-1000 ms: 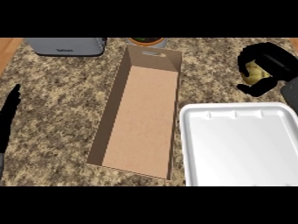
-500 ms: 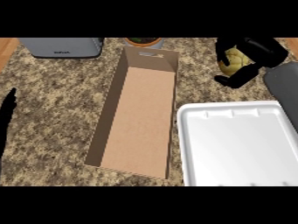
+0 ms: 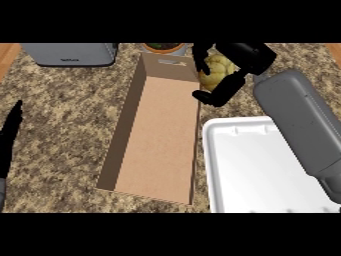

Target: Pick the squash from the tray and place it in the cardboard box

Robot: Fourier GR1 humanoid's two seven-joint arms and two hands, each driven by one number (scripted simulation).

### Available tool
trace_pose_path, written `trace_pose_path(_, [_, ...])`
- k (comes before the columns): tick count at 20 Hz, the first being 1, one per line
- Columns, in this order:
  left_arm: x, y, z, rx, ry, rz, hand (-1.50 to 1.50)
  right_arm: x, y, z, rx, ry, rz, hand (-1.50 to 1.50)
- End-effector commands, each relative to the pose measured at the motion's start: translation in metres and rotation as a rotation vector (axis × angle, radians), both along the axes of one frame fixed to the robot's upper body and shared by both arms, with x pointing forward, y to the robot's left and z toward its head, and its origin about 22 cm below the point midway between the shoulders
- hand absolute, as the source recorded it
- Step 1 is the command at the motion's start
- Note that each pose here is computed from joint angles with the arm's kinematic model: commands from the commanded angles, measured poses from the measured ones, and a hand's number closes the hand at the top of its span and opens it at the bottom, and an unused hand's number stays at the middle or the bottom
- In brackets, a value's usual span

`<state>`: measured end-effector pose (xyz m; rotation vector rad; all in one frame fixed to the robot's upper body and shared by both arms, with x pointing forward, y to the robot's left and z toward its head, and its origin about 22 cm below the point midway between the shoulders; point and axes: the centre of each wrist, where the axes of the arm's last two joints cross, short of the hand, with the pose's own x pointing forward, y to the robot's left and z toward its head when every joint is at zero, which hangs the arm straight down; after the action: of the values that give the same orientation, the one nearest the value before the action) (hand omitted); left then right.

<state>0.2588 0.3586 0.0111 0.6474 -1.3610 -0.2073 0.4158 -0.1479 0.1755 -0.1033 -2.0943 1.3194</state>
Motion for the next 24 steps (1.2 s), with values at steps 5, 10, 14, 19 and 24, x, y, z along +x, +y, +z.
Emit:
trace_pose_path(5, [0.010, -0.002, 0.007, 0.005, 0.001, 0.002, 0.00, -0.006, 0.083, 0.010, 0.013, 0.166, -0.011, 1.50])
trace_pose_path(10, [0.011, -0.005, -0.001, -0.001, 0.000, -0.032, 0.00, -0.009, 0.136, 0.009, -0.017, 0.181, -0.031, 1.50])
trace_pose_path(14, [0.026, -0.012, 0.004, 0.019, -0.021, -0.040, 0.00, -0.003, 0.140, -0.017, -0.047, 0.175, -0.061, 1.50])
trace_pose_path(19, [0.019, -0.023, 0.008, 0.000, -0.016, -0.081, 0.00, -0.010, 0.141, -0.053, -0.080, 0.239, -0.202, 1.50])
trace_pose_path(24, [0.039, -0.024, 0.022, 0.002, -0.017, -0.071, 0.00, -0.005, 0.142, -0.052, -0.110, 0.375, -0.186, -1.50])
